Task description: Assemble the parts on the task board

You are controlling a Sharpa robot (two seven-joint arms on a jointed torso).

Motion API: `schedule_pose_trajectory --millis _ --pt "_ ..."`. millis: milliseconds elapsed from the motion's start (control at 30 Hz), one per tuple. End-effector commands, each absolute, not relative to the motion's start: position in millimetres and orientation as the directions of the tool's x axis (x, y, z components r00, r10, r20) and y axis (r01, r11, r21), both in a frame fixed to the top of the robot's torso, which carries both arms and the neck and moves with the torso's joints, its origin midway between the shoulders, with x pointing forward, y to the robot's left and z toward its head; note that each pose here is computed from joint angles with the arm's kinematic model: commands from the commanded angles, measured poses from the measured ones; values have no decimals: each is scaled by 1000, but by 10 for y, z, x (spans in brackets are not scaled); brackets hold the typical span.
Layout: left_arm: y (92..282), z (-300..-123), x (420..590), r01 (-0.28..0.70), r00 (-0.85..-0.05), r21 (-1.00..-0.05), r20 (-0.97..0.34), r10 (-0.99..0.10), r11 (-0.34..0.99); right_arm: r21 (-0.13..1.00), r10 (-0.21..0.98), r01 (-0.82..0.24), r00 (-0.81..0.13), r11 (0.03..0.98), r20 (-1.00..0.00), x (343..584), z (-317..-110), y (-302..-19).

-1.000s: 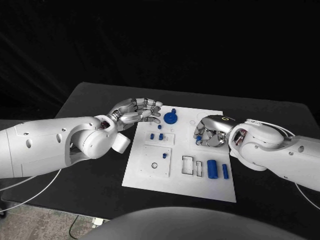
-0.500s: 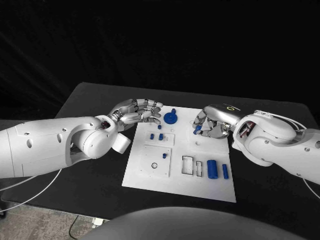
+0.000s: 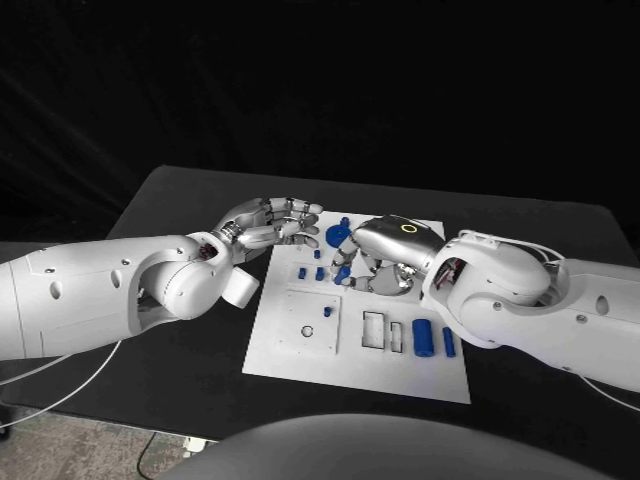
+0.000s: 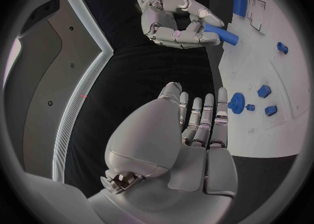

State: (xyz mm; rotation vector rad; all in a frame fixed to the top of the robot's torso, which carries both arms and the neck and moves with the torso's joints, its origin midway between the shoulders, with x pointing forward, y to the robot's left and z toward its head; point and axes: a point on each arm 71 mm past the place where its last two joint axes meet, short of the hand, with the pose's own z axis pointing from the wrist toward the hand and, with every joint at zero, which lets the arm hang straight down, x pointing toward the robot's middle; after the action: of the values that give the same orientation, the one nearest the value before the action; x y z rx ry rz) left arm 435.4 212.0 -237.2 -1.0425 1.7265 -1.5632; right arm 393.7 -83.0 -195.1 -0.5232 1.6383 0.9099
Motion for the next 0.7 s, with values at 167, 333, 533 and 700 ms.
schedule_pose_trajectory --millis 167,333,533,700 --pt "2168 -2333 4369 -108 -490 -994 57 -870 -4 210 50 -814 -218 541 -975 3890 -2059 -595" --pt "2186 -2331 4371 -104 -483 -995 53 -874 -3 201 4 -828 -233 523 -972 3851 -2173 -477" --pt "2208 -2325 4374 -95 -474 -995 48 -879 -3 214 -21 -833 -262 510 -965 3808 -2331 -373" --pt "2224 -2329 4385 -93 -466 -996 42 -884 1 220 -40 -827 -281 518 -959 3816 -2424 -354"
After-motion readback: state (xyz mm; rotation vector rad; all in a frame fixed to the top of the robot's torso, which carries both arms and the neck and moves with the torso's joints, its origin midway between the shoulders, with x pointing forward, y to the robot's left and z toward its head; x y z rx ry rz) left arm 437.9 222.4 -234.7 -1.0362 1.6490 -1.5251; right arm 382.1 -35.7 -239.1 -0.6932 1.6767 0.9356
